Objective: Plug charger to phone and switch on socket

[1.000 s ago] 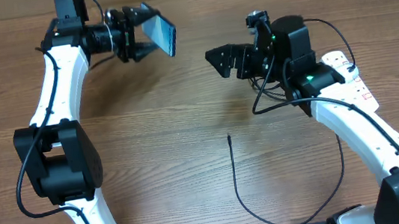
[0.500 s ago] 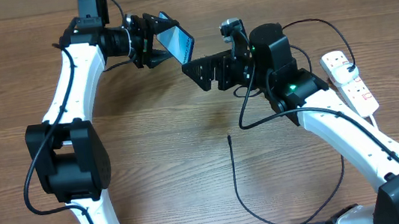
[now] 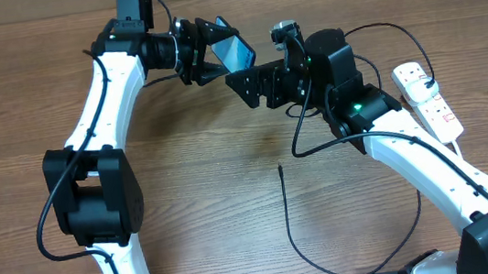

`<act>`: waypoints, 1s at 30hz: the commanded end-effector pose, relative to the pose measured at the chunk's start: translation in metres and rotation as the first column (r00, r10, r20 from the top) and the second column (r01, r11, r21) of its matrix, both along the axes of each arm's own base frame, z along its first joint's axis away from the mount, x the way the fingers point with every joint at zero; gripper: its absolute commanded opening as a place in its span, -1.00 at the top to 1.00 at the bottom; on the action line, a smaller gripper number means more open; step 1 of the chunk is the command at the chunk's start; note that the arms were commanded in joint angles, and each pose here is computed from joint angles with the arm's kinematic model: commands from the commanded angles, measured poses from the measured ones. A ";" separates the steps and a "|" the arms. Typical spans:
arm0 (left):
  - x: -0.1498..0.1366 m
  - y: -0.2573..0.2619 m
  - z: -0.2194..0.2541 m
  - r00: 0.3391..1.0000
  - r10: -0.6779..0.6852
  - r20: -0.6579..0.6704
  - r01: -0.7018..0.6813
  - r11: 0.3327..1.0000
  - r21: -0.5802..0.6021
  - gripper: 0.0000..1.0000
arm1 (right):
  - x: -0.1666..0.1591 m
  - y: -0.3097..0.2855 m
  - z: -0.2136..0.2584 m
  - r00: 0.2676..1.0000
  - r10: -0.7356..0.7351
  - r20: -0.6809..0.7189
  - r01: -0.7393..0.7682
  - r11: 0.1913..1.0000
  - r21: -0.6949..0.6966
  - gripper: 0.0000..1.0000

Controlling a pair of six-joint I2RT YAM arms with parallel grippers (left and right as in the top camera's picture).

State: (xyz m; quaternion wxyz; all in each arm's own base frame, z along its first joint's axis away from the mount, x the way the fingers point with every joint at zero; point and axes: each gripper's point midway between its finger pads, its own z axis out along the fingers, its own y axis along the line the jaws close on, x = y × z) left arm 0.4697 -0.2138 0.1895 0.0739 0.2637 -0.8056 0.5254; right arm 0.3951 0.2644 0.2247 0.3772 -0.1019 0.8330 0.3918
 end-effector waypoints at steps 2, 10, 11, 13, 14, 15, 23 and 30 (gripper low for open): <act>-0.009 -0.017 0.023 0.997 -0.073 0.033 0.076 0.994 -0.081 0.91 | 0.010 -0.004 0.008 0.998 -0.047 0.039 0.048 0.999 -0.013 -0.75; -0.019 -0.033 0.026 0.991 -0.123 0.047 0.127 0.987 -0.098 0.91 | 0.017 -0.008 0.012 0.994 -0.084 0.067 0.086 0.996 -0.017 -0.63; -0.020 -0.034 0.026 0.991 -0.127 0.048 0.131 0.986 -0.100 0.91 | 0.018 -0.009 0.012 0.994 -0.089 0.070 0.091 0.996 -0.018 -0.63; -0.021 -0.036 0.026 0.990 -0.132 0.048 0.136 0.986 -0.100 0.91 | 0.020 -0.010 0.013 0.992 -0.102 0.076 0.104 0.994 -0.021 -0.61; -0.022 -0.037 0.027 0.990 -0.136 0.048 0.140 0.985 -0.103 0.91 | 0.021 -0.011 0.013 0.991 -0.107 0.078 0.109 0.994 -0.023 -0.59; -0.022 -0.038 0.027 0.989 -0.139 0.048 0.143 0.984 -0.106 0.91 | 0.021 -0.011 0.013 0.991 -0.107 0.077 0.110 0.994 -0.023 -0.56; -0.024 -0.040 0.029 0.987 -0.149 0.052 0.154 0.981 -0.115 0.91 | 0.021 -0.011 0.012 0.991 -0.108 0.077 0.110 0.994 -0.023 0.02; -0.026 -0.044 0.033 0.983 -0.168 0.072 0.176 0.975 -0.135 0.91 | 0.022 -0.012 0.011 0.991 -0.111 0.074 0.114 0.993 -0.026 0.33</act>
